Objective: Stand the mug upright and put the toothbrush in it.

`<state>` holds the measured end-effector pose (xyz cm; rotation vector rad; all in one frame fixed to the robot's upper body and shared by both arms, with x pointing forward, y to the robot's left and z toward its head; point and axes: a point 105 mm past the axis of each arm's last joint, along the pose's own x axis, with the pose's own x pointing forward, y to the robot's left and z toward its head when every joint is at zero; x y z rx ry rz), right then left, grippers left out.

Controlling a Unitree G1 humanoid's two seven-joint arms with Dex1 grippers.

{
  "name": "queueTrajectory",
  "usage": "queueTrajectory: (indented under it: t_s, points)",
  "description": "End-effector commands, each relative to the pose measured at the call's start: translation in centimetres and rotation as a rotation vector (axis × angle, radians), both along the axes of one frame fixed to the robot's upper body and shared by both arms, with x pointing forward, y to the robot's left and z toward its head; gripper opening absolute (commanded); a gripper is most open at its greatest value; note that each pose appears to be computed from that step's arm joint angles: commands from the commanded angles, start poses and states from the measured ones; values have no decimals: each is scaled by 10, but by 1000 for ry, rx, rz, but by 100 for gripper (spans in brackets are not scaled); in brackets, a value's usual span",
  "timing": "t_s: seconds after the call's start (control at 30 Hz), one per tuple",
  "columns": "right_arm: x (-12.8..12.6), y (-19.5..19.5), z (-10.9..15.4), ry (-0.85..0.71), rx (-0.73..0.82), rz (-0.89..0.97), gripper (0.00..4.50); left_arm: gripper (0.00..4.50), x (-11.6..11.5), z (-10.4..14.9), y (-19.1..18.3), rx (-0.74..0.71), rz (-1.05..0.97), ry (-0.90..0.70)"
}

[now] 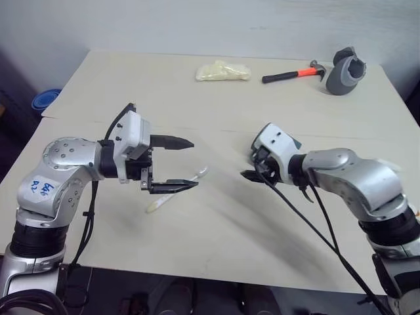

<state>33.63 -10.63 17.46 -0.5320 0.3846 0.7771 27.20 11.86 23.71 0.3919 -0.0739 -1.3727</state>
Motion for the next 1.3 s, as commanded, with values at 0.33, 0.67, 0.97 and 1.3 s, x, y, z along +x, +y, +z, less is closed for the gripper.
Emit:
queueTrajectory:
  t_s: [0.33,0.67,0.97,1.3]
  points:
    - [36,-21,-28,-21,-95,-85,325,450,-10,8,-3,2,11,-64]
    - [52,-20,-30,2,-60,-64,46,450,-3,14,-7,-2,-4,-81]
    - [18,33,8,43,454,187,1,450,-8,17,-1,-25,-9,-45]
    - [-10,57,5,9,891,279,1,450,-12,23,10,12,18,-20]
